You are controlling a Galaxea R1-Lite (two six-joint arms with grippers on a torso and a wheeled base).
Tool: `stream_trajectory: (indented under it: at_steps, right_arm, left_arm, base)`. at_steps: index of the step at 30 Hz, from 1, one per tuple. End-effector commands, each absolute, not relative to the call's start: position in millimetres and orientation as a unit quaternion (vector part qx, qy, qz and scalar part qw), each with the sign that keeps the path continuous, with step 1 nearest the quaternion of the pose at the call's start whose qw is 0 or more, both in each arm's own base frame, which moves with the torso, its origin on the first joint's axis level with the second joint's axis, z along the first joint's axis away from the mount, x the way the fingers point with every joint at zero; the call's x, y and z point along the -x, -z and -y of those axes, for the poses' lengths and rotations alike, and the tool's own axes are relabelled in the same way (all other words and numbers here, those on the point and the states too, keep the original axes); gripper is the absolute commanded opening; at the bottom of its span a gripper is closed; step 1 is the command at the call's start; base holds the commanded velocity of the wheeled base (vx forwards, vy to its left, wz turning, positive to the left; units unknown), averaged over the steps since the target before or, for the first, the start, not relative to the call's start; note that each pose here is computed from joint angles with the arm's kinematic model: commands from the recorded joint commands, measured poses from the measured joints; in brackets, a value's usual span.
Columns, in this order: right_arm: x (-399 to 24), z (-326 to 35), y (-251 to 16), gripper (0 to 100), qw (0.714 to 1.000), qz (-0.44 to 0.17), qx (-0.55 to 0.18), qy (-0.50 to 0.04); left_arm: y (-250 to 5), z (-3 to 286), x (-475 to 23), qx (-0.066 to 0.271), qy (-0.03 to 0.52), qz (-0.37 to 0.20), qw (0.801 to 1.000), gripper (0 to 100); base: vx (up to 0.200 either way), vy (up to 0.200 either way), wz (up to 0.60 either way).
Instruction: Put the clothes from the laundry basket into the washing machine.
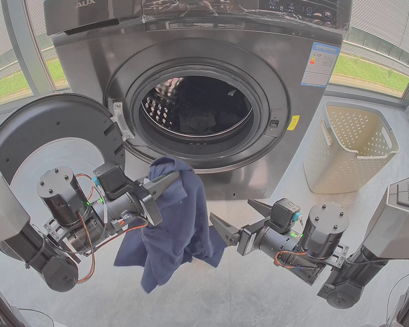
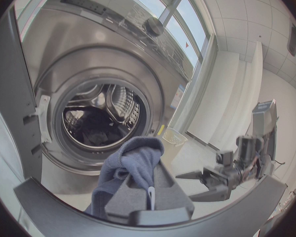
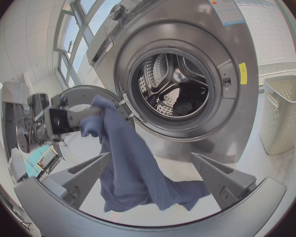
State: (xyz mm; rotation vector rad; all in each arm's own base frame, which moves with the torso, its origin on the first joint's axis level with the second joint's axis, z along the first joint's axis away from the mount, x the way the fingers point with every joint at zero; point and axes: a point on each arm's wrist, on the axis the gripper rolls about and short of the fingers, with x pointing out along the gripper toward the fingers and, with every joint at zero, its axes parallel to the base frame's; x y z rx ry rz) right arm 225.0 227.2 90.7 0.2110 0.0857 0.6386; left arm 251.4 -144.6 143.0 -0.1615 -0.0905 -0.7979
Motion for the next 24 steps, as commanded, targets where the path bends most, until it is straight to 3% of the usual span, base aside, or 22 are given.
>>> stream_trajectory:
  at_steps: [1, 16, 24]
  right_arm:
    - [-220.0, -221.1, -78.1, 100, 0.945, -0.067, -0.082, -0.310]
    - [-220.9, -239.6, -67.5, 100, 0.935, -0.067, -0.059, -0.344]
    - [-232.8, -283.8, -68.6, 100, 0.911, -0.022, -0.062, -0.407]
  left_arm:
    - [-160.2, 147.7, -254.3, 0.088, 0.380, 0.080, 0.917, 0]
    - [-179.5, 154.7, -268.0, 0.103, 0.334, 0.128, 0.928, 0]
    - [-183.7, 161.8, -273.8, 0.110, 0.320, 0.140, 0.930, 0]
  base:
    - [0.000, 0.000, 0.00]
    - [0.000, 0.000, 0.00]
    - [0.000, 0.000, 0.00]
